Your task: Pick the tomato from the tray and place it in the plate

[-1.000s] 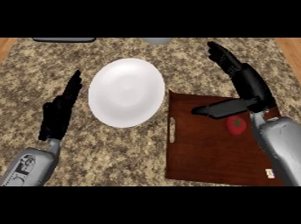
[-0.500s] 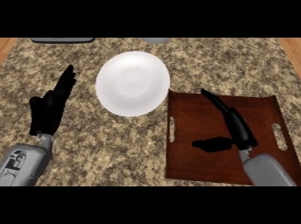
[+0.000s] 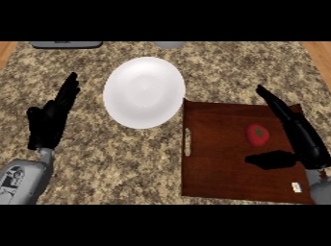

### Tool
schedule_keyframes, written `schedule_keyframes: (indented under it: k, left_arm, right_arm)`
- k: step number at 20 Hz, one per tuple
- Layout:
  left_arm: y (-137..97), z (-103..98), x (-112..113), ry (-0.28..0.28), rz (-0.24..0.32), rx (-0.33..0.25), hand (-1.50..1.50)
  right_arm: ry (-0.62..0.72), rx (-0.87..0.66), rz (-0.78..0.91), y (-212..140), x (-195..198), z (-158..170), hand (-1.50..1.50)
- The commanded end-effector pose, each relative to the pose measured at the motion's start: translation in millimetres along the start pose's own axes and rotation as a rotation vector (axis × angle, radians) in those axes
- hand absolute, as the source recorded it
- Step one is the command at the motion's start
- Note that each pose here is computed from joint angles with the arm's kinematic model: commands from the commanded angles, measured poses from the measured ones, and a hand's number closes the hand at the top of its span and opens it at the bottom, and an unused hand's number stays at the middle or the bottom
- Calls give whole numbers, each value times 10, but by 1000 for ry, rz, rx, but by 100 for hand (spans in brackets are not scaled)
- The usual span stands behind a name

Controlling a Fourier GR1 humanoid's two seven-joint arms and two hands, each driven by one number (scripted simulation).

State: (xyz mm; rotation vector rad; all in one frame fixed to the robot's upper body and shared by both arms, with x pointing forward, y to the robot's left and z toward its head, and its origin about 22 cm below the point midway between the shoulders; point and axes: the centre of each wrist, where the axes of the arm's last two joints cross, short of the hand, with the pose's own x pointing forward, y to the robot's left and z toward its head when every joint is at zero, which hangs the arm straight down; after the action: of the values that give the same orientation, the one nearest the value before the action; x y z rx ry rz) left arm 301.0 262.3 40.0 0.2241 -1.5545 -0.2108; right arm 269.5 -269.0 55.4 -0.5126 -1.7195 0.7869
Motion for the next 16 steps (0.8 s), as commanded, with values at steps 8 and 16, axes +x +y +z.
schedule_keyframes:
  k: [8, 16]
  left_arm:
    - [-42, 50, 103, -5, 3, -22, 0]
    - [172, 50, -81, -3, 5, -20, 0]
  right_arm:
    - [290, 304, 302, -649, 467, -56, -150]
    - [370, 375, 284, -580, 413, -343, -150]
